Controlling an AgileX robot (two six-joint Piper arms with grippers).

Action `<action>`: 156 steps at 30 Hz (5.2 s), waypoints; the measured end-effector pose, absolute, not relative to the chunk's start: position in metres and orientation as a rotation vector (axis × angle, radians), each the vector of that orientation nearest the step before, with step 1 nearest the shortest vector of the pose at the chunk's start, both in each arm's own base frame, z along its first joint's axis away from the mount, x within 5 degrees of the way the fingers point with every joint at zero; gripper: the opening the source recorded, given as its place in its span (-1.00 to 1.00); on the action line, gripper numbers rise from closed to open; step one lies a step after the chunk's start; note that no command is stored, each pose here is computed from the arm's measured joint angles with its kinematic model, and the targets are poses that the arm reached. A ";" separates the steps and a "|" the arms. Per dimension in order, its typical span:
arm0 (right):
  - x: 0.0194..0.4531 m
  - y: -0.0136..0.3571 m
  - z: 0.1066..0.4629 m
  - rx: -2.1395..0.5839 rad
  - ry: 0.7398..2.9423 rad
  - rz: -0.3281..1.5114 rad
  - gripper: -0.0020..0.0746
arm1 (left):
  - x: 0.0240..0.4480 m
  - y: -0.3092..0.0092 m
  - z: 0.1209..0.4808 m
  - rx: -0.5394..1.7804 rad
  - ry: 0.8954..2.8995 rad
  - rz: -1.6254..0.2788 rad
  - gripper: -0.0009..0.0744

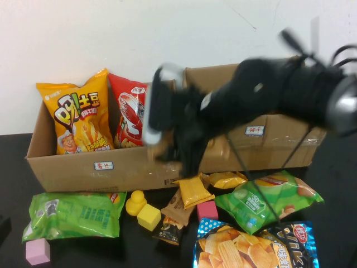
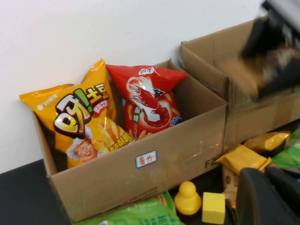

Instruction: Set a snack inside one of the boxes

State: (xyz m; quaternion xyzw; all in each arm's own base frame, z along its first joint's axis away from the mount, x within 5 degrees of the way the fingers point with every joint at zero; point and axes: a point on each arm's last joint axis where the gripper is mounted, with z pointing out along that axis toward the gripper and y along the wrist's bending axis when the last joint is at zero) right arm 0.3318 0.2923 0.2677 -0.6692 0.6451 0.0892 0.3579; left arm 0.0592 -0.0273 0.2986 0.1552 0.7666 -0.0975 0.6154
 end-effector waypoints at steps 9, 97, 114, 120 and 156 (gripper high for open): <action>0.410 0.221 0.306 -0.870 1.751 0.263 0.27 | 0.059 -0.030 0.300 0.327 1.760 -0.289 -0.98; 0.055 -0.002 0.175 -0.058 1.831 -0.056 -0.95 | 0.057 -0.031 0.296 0.358 1.804 -0.289 -0.98; 0.052 -0.007 0.168 -0.001 1.904 -0.123 -0.95 | 0.056 -0.032 0.293 0.373 1.830 -0.299 -0.98; 0.052 -0.007 0.168 -0.001 1.904 -0.123 -0.95 | 0.056 -0.032 0.293 0.376 1.835 -0.301 -0.98; 0.052 -0.007 0.168 0.001 1.907 -0.122 -0.95 | 0.057 0.004 0.194 -0.186 1.611 -0.040 -0.98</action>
